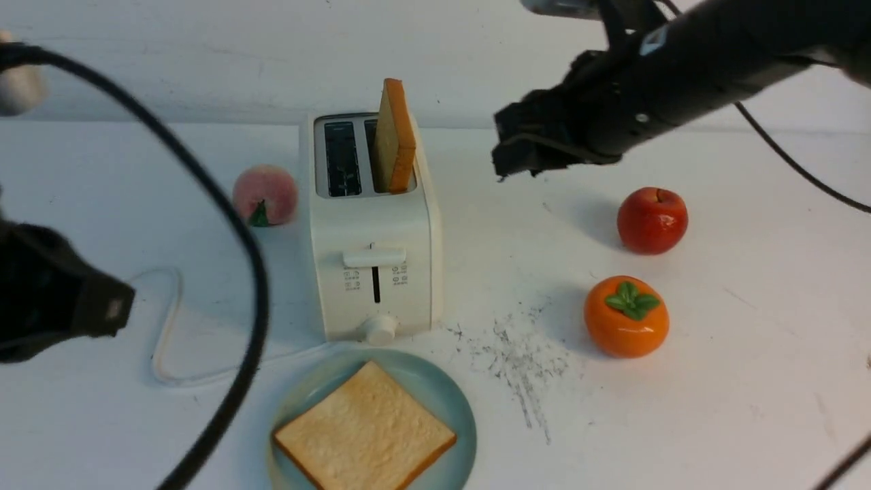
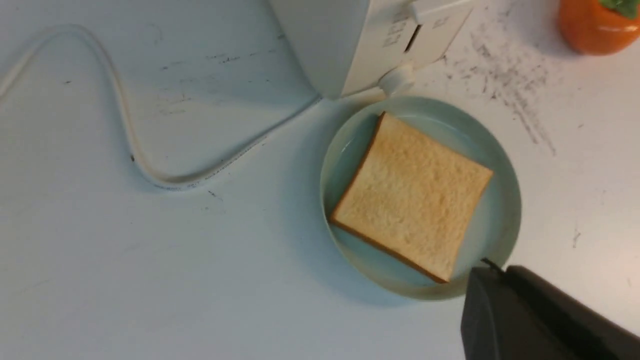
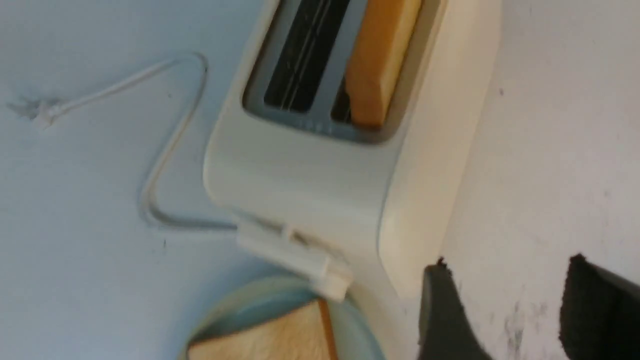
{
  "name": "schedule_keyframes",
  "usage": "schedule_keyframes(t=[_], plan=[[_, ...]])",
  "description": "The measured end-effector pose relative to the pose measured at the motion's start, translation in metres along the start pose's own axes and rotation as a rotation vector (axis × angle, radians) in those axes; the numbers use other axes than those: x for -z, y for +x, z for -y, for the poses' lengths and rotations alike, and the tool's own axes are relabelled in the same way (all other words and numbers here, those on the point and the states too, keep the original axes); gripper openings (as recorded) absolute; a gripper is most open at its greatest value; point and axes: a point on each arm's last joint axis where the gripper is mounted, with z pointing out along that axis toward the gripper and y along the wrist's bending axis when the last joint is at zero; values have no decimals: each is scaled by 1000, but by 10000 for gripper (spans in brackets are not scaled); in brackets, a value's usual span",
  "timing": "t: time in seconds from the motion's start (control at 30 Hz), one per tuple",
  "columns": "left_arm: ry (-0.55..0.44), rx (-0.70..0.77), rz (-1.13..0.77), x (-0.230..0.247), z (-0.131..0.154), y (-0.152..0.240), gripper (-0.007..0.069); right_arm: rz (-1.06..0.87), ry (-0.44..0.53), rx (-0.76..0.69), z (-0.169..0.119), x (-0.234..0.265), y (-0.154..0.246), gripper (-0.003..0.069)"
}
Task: Take toasted bread from bread machine on white table place on plate.
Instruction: 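Grasp the toast slice in the toaster and pull it up out of the slot with the right gripper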
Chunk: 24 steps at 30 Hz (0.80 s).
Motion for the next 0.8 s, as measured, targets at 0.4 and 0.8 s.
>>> schedule_keyframes(t=[0.4, 0.8], plan=[[71, 124, 249, 64, -8, 94, -14, 174, -78, -153, 14, -97, -31, 554], [81, 131, 285, 69, -9, 104, -14, 122, -126, -167, 7, -93, -30, 58]])
